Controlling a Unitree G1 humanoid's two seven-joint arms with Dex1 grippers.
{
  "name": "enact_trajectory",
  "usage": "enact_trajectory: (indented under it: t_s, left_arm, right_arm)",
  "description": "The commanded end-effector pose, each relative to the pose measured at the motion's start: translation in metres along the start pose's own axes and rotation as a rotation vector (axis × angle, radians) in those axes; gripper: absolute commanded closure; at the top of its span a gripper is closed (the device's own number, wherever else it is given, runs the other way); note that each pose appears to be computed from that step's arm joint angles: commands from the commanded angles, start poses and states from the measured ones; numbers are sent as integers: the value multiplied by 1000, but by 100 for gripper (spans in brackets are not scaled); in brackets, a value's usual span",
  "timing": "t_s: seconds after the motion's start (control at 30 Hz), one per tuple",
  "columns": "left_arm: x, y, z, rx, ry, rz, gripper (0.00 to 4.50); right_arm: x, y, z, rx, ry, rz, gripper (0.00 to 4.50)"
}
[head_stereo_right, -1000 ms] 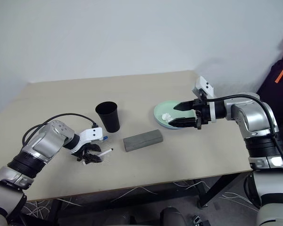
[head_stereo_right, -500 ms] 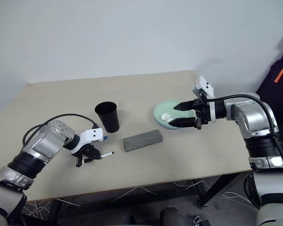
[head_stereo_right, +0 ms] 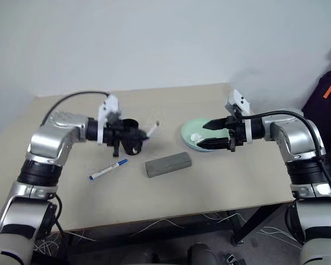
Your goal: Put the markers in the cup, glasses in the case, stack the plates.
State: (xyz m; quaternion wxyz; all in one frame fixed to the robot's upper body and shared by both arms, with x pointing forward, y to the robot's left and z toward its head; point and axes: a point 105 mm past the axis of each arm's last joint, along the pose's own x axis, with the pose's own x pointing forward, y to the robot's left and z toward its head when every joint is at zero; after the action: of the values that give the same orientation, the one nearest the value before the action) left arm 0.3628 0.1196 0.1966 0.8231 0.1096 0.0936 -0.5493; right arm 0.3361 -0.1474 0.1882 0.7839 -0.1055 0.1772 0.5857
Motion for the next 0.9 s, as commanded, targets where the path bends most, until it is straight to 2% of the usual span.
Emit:
enact_trajectory:
  t_s: [0.03,0.13,0.3,0.6,0.9]
  left_arm:
    - [-11,32,31,31,-170,190,447]
    - [-15,53,36,21,-248,301,447]
    - [-20,76,25,-58,-304,408,447]
    - [-17,82,-14,-137,-287,459,447]
    - [-21,85,-40,-116,-245,519,447]
  right_arm:
    - [-5,2,20,-61,-40,0,0]
    - [-5,2,21,-63,-42,0,0]
    - [-4,3,22,-65,-46,2,0]
    - [-5,3,23,-66,-47,-1,0]
    - [-6,3,23,-65,-47,-4,0]
